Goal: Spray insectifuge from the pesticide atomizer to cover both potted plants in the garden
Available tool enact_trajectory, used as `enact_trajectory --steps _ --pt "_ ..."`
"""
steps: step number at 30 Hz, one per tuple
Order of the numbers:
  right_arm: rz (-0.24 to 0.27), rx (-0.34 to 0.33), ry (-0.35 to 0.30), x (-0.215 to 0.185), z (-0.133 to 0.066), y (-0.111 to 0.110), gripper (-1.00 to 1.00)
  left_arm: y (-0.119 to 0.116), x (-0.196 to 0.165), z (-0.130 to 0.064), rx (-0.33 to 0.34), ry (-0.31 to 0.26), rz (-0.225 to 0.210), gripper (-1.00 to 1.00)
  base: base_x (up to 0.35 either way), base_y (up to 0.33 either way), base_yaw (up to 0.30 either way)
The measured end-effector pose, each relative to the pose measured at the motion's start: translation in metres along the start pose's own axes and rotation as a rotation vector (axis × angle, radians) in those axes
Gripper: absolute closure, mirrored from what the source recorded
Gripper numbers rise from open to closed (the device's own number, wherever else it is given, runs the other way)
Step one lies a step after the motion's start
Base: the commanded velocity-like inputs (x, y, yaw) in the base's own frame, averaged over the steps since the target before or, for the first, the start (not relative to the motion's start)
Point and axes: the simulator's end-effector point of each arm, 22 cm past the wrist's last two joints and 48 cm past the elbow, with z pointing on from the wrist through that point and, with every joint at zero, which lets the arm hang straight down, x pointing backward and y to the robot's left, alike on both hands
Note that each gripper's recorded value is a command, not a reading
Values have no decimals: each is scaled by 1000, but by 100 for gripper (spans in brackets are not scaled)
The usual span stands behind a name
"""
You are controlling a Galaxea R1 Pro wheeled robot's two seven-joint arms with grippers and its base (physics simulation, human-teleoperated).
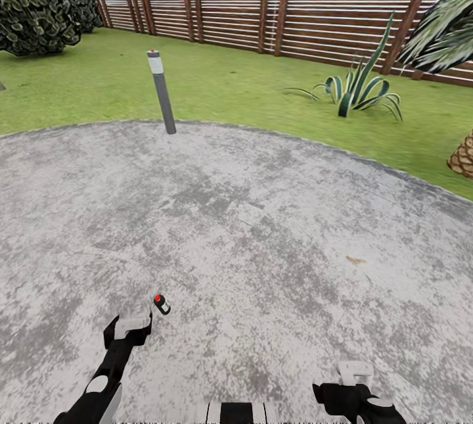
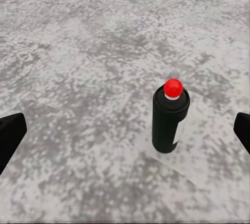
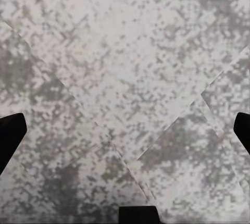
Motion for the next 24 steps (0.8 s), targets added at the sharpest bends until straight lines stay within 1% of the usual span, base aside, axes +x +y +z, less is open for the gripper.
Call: enact_trajectory --steps 17,21,24 --pt "-1 0 95 34 22 1 -100 -4 54 2 4 93 12 -100 0 0 0" --pt "-2 0 112 40 26 1 -100 -4 64 2 4 109 15 -100 0 0 0" --pt "-1 1 112 40 26 1 -100 -3 63 2 4 108 14 -100 0 0 0"
